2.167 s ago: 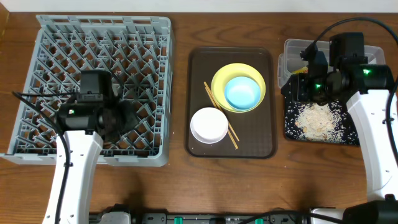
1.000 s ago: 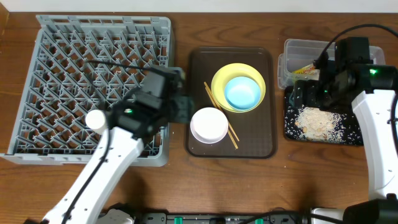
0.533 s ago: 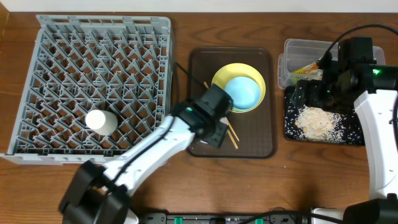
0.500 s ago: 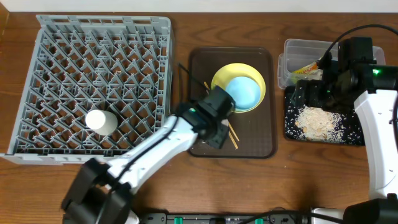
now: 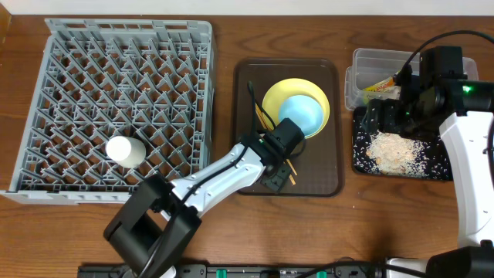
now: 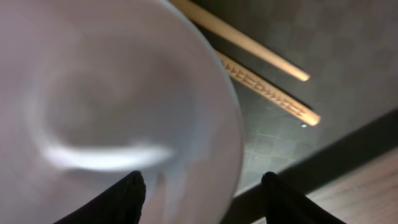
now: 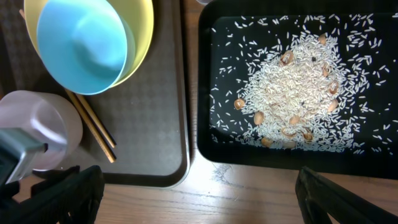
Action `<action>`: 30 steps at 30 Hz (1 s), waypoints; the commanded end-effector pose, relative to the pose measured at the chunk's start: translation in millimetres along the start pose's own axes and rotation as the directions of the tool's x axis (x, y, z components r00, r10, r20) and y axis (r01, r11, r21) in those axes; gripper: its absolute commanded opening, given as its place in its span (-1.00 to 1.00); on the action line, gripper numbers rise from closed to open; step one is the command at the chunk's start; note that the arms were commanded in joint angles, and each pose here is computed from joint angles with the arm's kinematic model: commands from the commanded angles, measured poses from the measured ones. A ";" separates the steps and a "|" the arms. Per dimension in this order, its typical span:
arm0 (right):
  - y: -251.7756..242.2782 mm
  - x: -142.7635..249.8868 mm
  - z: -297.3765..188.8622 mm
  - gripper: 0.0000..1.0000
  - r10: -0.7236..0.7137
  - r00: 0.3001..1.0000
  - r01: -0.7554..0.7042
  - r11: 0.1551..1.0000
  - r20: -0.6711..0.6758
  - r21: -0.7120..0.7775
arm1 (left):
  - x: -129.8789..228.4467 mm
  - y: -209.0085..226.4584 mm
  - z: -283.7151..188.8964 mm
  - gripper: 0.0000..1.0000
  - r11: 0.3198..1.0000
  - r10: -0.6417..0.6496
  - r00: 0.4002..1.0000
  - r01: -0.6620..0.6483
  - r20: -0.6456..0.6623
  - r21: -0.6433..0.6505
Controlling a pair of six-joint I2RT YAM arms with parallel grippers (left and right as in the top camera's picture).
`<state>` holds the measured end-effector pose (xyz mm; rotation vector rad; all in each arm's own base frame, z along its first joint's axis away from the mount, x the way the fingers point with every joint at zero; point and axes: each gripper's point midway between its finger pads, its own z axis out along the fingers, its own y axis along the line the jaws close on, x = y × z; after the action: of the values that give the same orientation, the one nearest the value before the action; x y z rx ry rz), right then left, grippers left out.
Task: Sort waste into correct bins and load items into the dishwasher
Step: 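Grasp the pink bowl rim with the left gripper, then carry the pink bowl to the rack and set it in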
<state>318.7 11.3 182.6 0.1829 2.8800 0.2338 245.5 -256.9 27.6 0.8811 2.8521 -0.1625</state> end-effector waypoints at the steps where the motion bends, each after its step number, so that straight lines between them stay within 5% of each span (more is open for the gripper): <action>1: -1.8 -1.1 -4.4 0.93 0.002 1.000 -0.002 1.000 0.015 0.009 | -3.3 2.4 5.4 0.10 1.000 0.010 1.000 -0.010 -0.007 -0.021; 7: -1.8 -1.1 -4.4 0.92 0.002 1.000 -0.002 1.000 0.015 0.009 | -4.0 2.2 5.7 -0.72 1.000 0.010 1.000 -0.010 -0.004 -0.020; 9: -1.8 -1.1 -4.4 0.92 0.002 1.000 -0.002 1.000 0.015 0.009 | -4.1 2.2 5.7 -0.84 1.000 0.010 1.000 -0.010 -0.004 -0.020; 19: -1.8 -1.1 -4.4 0.92 0.002 1.000 -0.002 1.000 0.015 0.009 | -15.1 -0.4 -7.4 -0.85 1.000 0.010 0.999 -0.010 0.044 -0.010; 30: -1.8 -1.1 -4.4 0.91 0.002 1.000 -0.002 1.000 0.015 0.009 | -45.9 -8.2 -77.8 -0.85 0.999 0.009 0.968 -0.017 0.253 0.030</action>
<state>318.7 11.3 182.6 0.1829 2.8800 0.2338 262.2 -270.1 77.6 0.8451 2.7022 -0.2357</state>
